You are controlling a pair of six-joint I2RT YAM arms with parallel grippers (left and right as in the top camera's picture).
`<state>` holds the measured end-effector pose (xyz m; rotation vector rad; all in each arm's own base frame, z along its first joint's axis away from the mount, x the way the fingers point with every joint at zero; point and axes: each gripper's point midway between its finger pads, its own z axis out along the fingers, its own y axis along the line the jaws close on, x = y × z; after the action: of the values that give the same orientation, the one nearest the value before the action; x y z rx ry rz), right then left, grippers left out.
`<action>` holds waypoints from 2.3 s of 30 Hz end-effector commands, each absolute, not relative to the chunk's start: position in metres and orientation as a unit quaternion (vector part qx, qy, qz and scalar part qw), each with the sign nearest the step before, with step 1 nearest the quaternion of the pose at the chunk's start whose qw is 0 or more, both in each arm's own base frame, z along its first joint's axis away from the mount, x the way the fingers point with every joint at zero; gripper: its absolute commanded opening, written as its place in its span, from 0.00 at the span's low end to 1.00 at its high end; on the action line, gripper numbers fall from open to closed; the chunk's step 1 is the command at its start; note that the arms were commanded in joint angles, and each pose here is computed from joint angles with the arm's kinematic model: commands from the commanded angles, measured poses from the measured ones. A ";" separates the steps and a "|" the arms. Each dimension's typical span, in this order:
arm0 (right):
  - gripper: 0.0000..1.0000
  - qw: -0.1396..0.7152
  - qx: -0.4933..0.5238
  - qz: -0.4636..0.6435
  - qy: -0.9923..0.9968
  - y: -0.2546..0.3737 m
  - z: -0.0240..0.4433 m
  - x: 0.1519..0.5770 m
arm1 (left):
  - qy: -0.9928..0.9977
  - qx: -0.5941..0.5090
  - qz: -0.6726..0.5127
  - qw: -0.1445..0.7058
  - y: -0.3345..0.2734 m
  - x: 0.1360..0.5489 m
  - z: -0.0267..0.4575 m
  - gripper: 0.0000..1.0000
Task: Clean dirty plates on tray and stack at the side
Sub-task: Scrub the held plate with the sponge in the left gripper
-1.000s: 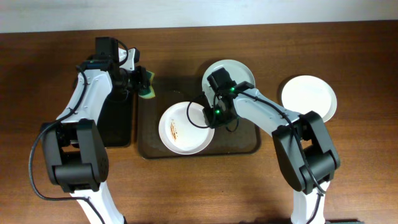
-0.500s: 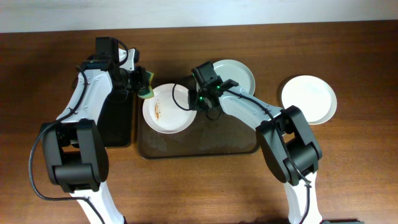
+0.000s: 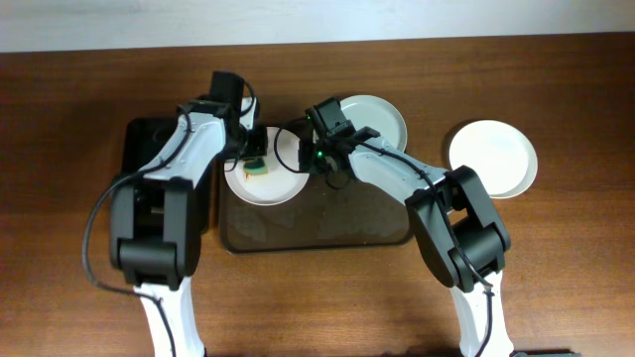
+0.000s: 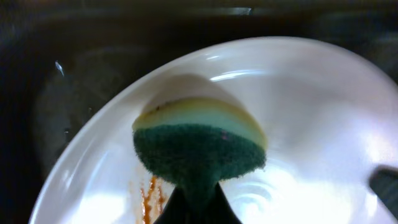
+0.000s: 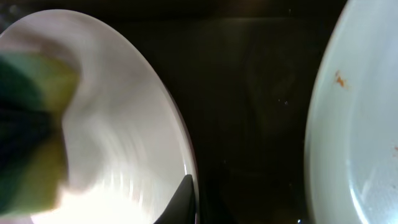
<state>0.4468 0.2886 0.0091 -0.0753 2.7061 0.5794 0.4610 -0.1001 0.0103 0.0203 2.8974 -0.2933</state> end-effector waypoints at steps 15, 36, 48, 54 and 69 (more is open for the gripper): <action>0.04 0.170 -0.018 0.200 0.965 0.282 -0.007 0.447 | 0.986 0.133 -0.039 0.093 -0.134 0.449 -0.035 0.01; 0.04 0.166 -0.005 0.195 0.967 0.270 -0.009 0.451 | 0.966 -0.089 0.194 0.143 -0.088 0.425 -0.042 0.01; 0.04 0.164 -0.005 0.194 0.967 0.270 -0.009 0.450 | 0.962 -0.049 0.071 0.260 -0.127 0.498 -0.029 0.00; 0.04 0.164 -0.005 0.194 0.967 0.270 -0.009 0.450 | 0.989 0.090 -0.112 0.040 -0.166 0.409 -0.056 0.01; 0.04 0.163 -0.005 0.194 0.967 0.269 -0.009 0.450 | 0.987 -0.065 -0.086 0.116 -0.092 0.465 -0.052 0.00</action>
<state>0.4530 0.2741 0.0076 -0.0120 2.7251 0.5941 0.4961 -0.0911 0.0069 -0.2065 2.7489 -0.3572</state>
